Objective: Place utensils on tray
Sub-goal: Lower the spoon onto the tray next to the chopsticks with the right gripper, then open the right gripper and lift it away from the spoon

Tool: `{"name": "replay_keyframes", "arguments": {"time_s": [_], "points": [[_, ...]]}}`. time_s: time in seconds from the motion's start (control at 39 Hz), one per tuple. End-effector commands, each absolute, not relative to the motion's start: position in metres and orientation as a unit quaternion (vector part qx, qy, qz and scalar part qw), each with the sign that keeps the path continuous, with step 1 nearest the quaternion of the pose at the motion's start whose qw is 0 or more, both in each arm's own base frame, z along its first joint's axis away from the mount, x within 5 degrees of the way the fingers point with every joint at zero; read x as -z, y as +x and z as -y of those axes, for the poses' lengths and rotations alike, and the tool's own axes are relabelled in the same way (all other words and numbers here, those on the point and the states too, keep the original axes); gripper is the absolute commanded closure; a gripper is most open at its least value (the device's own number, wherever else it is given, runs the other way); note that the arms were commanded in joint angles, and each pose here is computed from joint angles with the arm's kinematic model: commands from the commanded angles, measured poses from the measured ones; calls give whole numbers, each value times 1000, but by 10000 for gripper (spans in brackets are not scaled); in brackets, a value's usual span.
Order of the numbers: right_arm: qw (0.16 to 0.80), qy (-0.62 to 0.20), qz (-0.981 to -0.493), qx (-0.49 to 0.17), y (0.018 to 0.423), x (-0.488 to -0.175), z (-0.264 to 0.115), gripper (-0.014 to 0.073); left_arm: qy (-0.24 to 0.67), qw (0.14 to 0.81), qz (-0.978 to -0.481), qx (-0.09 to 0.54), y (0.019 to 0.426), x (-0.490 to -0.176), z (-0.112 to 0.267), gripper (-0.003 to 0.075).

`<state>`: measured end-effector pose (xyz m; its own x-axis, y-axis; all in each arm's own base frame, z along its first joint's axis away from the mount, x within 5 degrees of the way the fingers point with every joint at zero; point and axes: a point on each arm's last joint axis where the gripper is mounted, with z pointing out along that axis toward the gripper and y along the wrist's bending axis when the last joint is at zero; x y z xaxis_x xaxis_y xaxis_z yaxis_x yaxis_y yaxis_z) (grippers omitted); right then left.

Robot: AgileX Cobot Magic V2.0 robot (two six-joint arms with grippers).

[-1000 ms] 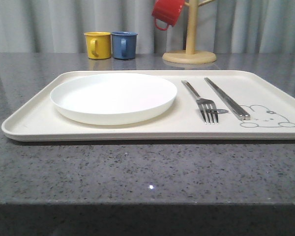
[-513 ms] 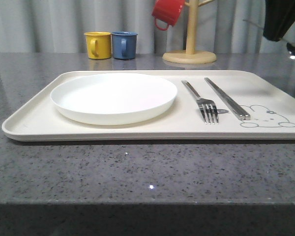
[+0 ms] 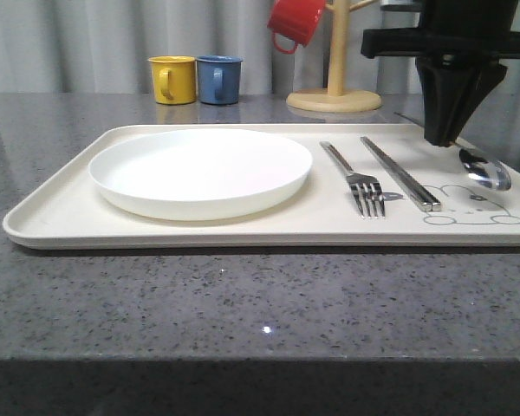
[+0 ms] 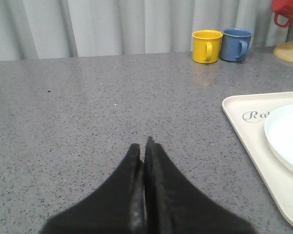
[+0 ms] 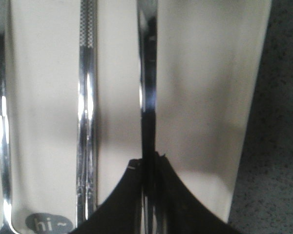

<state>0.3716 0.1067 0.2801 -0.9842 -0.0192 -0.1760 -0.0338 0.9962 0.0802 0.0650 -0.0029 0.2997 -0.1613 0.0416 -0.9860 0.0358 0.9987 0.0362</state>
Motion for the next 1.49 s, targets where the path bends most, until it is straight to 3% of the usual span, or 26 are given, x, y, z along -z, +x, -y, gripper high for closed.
{"name": "replay_keyframes", "arguments": {"time_s": [0.0,0.62,1.0,1.1,1.36,1.46], "points": [[62,-13,-997,-42,359,-295,-104,617,23,683,-730,-2,66,-315,3,738],[46,-4,-998,-38,357,-286,-104,610,23,683,-730,-2,66,-315,3,738],[54,-4,-998,-33,356,-290,-102,272,23,683,-730,-2,66,-315,3,738],[78,-6,-996,-31,355,-305,-100,230,23,683,-730,-2,66,-315,3,738],[172,-7,-984,-50,342,-366,-95,263,23,683,-730,-2,66,-315,3,738],[198,-13,-979,-43,334,-382,-91,403,23,683,-730,-2,66,-315,3,738]]}}
